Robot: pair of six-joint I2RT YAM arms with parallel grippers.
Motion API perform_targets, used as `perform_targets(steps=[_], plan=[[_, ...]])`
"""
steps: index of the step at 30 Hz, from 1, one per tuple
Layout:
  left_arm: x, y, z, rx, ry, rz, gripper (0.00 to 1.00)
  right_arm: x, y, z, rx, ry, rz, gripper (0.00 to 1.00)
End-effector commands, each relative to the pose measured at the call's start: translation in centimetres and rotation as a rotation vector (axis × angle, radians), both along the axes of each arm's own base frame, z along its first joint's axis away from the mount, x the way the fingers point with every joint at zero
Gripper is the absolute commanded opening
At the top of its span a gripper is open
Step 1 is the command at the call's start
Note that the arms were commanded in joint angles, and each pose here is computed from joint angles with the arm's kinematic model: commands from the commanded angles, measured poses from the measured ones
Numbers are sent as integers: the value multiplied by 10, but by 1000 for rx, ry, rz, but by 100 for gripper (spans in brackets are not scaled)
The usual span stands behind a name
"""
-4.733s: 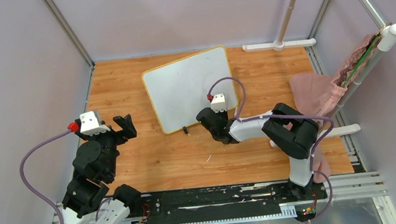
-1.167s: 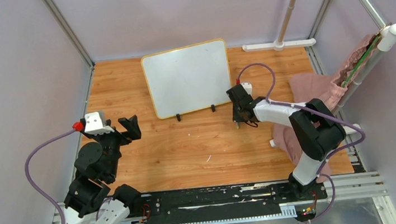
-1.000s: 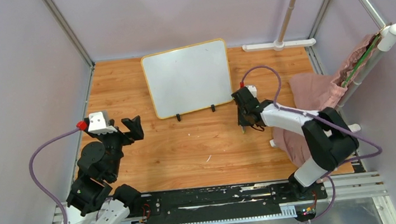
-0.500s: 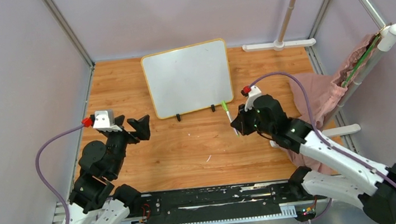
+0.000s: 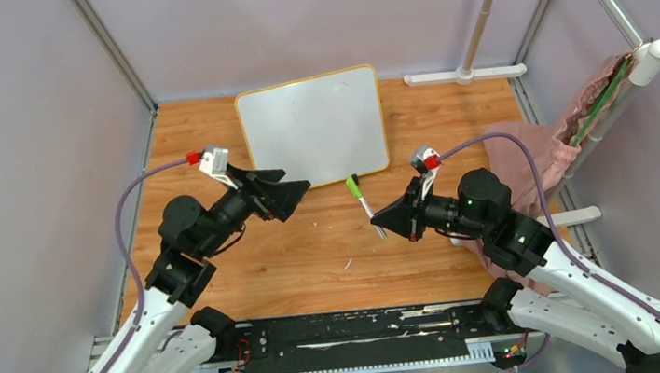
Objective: Write a sentence on the whiteboard
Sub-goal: Open the whiteboard marker at the center of the board.
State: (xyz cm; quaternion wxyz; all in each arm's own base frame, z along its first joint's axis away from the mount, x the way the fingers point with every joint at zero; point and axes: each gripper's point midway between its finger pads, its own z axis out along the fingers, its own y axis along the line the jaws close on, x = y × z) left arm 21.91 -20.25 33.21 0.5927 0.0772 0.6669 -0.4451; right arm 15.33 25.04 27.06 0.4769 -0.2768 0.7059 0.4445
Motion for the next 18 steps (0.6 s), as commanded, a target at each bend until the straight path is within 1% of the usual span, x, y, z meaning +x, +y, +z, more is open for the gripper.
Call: perform_targets(steps=[1,4,13,18], plan=[[-18,-39,32,-143,21,-246,100,-13,12,16,82,-35,79,0],[-17,-47,38,-173,38,-293,100,-9,15,20,99,-46,71,0],[-13,-59,42,-214,82,-329,100,0,25,30,128,-62,39,0],[-14,-65,39,-202,96,-358,96,2,33,35,132,-64,42,0]])
